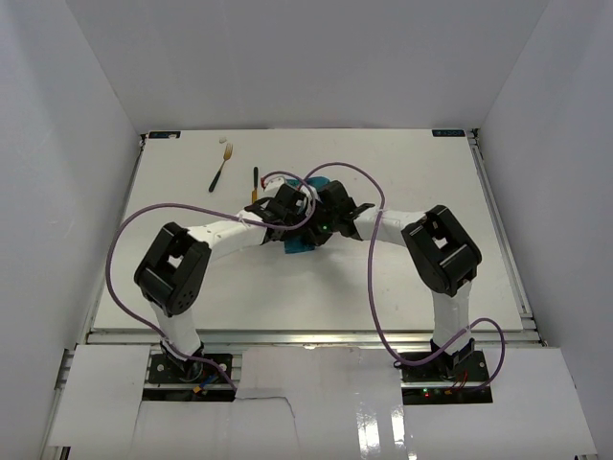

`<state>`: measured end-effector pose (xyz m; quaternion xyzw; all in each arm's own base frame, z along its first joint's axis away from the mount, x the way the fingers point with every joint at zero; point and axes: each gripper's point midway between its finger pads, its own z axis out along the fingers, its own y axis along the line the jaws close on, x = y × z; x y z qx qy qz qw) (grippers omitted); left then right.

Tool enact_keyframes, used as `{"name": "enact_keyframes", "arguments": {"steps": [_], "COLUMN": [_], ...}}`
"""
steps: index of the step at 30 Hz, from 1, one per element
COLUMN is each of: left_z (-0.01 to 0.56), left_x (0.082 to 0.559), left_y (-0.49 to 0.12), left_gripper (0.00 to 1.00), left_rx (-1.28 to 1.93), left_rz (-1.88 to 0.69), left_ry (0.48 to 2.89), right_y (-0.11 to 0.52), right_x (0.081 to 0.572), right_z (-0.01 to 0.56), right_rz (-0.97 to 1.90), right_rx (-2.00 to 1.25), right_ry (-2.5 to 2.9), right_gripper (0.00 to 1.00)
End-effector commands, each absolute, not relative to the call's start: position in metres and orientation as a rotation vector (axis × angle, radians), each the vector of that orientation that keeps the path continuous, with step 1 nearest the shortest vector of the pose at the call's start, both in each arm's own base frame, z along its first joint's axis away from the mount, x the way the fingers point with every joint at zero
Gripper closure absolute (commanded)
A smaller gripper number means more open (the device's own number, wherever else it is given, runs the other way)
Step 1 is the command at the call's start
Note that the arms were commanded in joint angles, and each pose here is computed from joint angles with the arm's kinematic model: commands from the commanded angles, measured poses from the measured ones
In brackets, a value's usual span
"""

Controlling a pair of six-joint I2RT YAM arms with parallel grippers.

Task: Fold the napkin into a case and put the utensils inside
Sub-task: Insert the spoon into the napkin.

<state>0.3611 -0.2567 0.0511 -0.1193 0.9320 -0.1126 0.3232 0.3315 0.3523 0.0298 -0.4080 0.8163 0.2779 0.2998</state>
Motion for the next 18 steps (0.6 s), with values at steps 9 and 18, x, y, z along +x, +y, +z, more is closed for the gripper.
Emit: {"name": "enact_keyframes", "arguments": {"steps": [9, 18], "left_z": [0.090, 0.061], "left_x": [0.410, 0.460], "left_y": [-0.211, -0.245], "left_gripper": [0.70, 0.75], "left_rx": [-0.553, -0.431], "left_rz": [-0.317, -0.463], "left_ry": [2.319, 2.334], "right_y": [0.342, 0.340], "right_x": [0.309, 0.315], "right_z": [0.024, 0.046], "right_rz": [0.704, 0.616], "right_rx": [-1.200, -1.319], "right_ry": [2.168, 2.039], "right_gripper": [0.92, 0.92]}}
